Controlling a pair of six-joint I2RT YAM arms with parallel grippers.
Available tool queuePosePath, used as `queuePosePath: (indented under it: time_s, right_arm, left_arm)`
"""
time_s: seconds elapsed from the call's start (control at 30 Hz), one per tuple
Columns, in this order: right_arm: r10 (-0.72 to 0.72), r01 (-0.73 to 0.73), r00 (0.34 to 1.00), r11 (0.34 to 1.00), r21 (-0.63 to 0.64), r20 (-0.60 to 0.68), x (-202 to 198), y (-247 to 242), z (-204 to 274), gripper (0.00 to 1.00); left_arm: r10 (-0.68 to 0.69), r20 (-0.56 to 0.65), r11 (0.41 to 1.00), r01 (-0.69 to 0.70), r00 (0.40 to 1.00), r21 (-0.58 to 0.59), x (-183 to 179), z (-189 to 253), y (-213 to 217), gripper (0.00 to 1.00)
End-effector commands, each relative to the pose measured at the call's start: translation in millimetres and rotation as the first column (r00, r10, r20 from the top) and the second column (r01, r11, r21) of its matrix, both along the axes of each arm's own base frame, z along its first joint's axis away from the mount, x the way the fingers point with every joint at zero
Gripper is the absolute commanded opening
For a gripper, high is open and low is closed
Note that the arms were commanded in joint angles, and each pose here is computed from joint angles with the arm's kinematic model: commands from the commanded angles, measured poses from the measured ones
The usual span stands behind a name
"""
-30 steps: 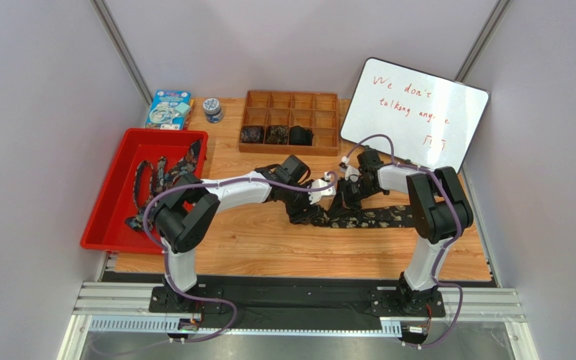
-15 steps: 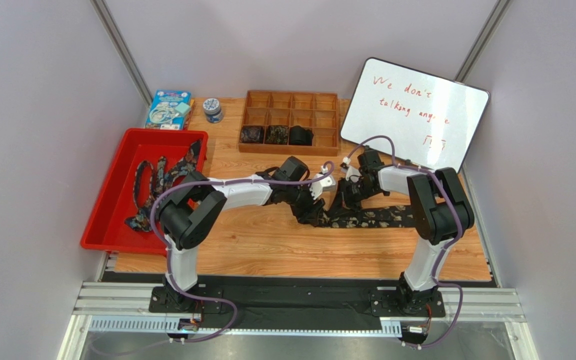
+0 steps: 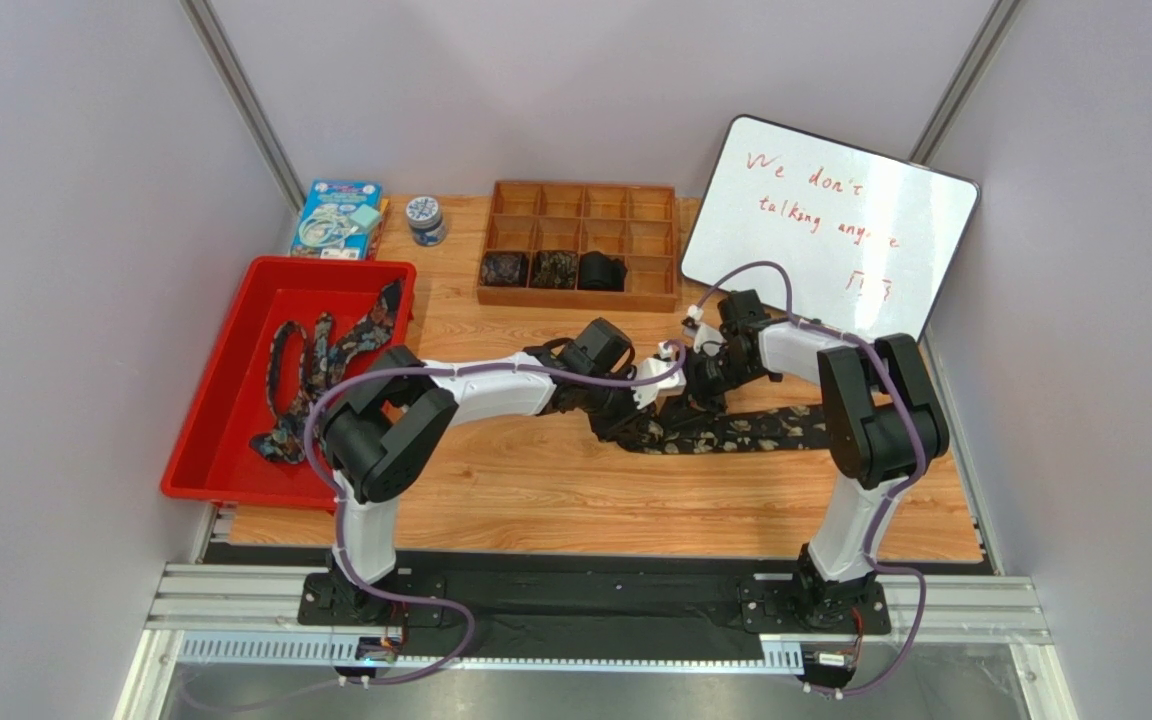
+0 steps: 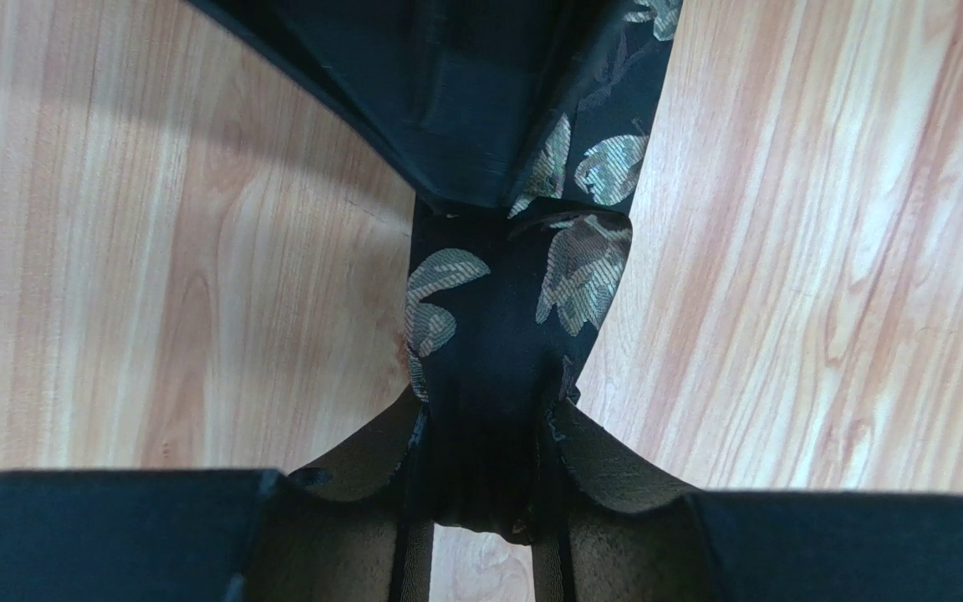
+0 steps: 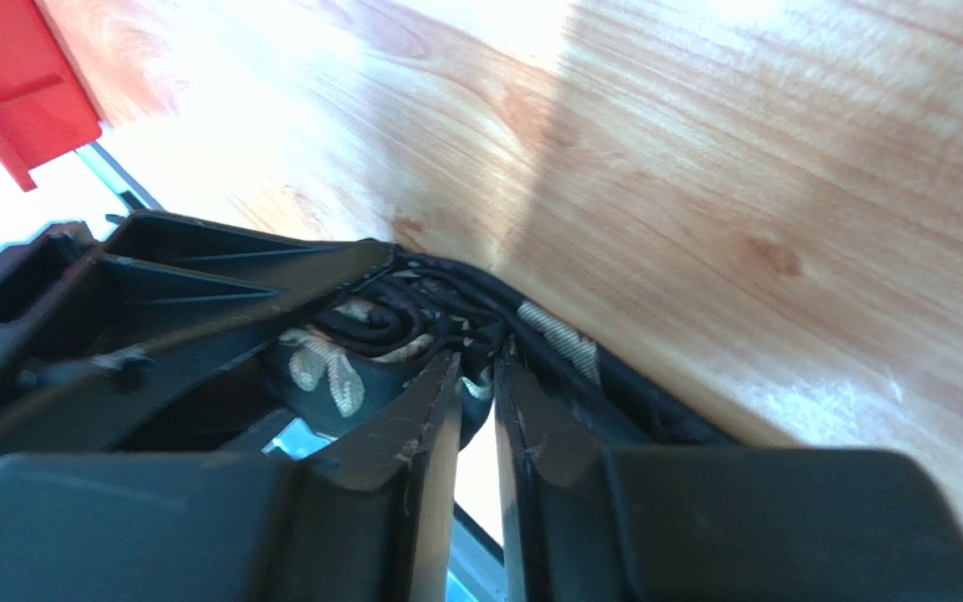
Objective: Roll the ties
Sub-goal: Roll the tie at the center of the board.
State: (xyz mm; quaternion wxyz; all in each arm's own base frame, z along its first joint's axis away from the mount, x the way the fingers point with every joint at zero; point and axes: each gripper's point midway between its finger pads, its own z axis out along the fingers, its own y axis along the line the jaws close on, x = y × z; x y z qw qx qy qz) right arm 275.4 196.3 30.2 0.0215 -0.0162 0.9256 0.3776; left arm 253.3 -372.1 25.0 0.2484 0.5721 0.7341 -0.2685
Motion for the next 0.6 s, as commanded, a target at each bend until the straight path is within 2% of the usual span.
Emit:
queuePosePath:
  time_s: [0.0, 0.07, 0.1, 0.17, 0.3, 0.43, 0.57]
  right_arm:
    - [0.015, -0.015, 1.000, 1.000, 0.024, 0.005, 3.3, -9.6, 28.9, 0.31]
    - [0.003, -0.003, 1.000, 1.000, 0.025, -0.024, -0.2, -17.7, 32.7, 0.36]
    - [0.004, -0.004, 1.000, 1.000, 0.030, -0.020, -0.8, -19.8, 36.1, 0.42]
    - [-0.003, 0.004, 0.999, 0.999, 0.037, -0.037, -3.8, -24.3, 40.7, 0.45]
    - [-0.001, 0.007, 0.999, 0.992, 0.128, -0.044, -9.1, -14.9, 60.1, 0.54]
    - [0.004, 0.004, 0.998, 0.989, 0.150, -0.055, -11.9, -4.2, 62.0, 0.54]
    - [0.014, -0.007, 0.999, 0.987, 0.159, -0.045, -9.3, 7.7, 49.3, 0.49]
  left_arm:
    - [-0.061, 0.069, 0.981, 0.047, 0.996, 0.186, -5.3, -14.9, 28.5, 0.10]
    - [-0.062, 0.073, 0.977, 0.046, 0.995, 0.207, -6.7, -16.4, 29.6, 0.09]
    - [-0.063, 0.070, 0.974, 0.046, 0.996, 0.220, -7.6, -18.7, 30.6, 0.09]
    - [-0.064, 0.079, 0.971, 0.044, 0.995, 0.237, -6.9, -19.5, 30.3, 0.09]
    - [-0.068, 0.079, 0.964, 0.045, 0.995, 0.264, -5.6, -24.0, 31.2, 0.09]
    - [-0.072, 0.082, 0.962, 0.047, 0.994, 0.269, -4.6, -24.2, 30.4, 0.10]
    - [-0.074, 0.081, 0.962, 0.050, 0.994, 0.268, -4.8, -24.3, 29.8, 0.12]
